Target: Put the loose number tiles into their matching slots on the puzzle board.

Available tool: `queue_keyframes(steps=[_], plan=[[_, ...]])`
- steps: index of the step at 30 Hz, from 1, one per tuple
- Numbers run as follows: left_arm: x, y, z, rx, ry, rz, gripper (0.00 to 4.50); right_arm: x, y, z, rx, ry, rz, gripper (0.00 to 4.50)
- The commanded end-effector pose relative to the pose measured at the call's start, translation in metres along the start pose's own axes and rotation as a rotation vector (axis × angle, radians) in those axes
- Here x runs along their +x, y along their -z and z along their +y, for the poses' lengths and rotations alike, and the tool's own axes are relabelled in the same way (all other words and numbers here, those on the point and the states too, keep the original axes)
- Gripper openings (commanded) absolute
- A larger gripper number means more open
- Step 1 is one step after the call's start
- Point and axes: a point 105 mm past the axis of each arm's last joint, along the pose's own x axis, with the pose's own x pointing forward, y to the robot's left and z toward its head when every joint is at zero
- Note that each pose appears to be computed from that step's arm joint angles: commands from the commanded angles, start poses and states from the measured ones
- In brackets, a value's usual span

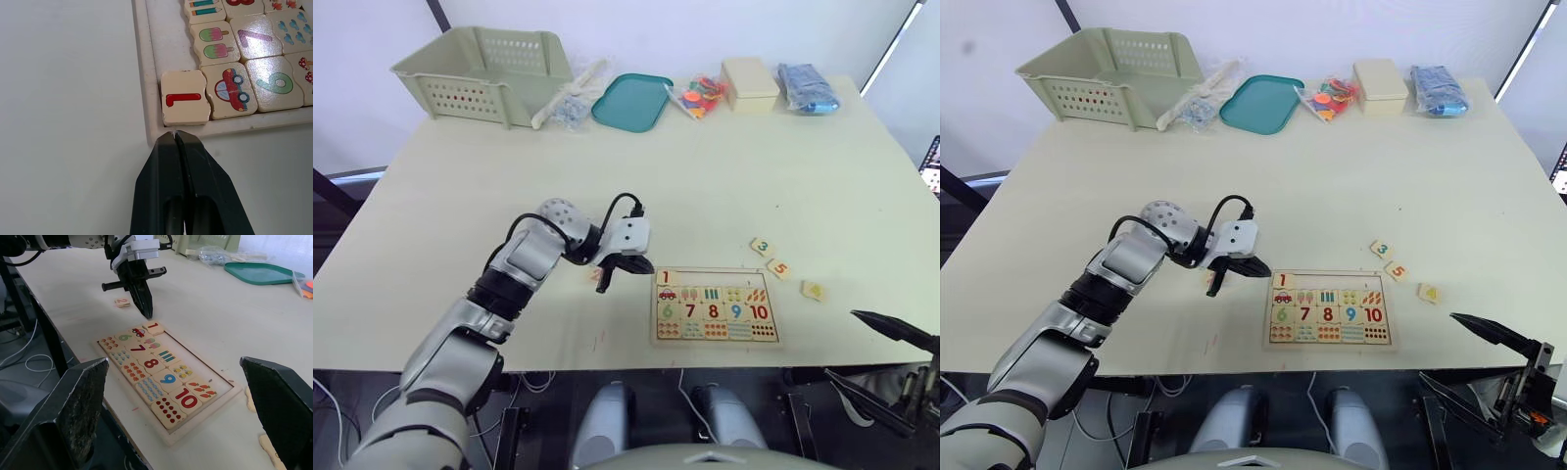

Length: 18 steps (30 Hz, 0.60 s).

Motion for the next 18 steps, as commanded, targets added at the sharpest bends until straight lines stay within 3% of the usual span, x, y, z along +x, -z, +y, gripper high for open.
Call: queue_keyframes(steps=[1,18], plan=[[-0.0031,-0.0089,-0.0001,0.033,-0.006,-0.021,0.06,-0.0014,-0.0043,-0.0001,-0.018,0.009,-0.012,4.5],[0.001,-0.0121,-0.0046,0.044,0.022,-0.025,0.06,-0.0012,-0.0049,0.002,-0.018,0.012,-0.011,4.5]])
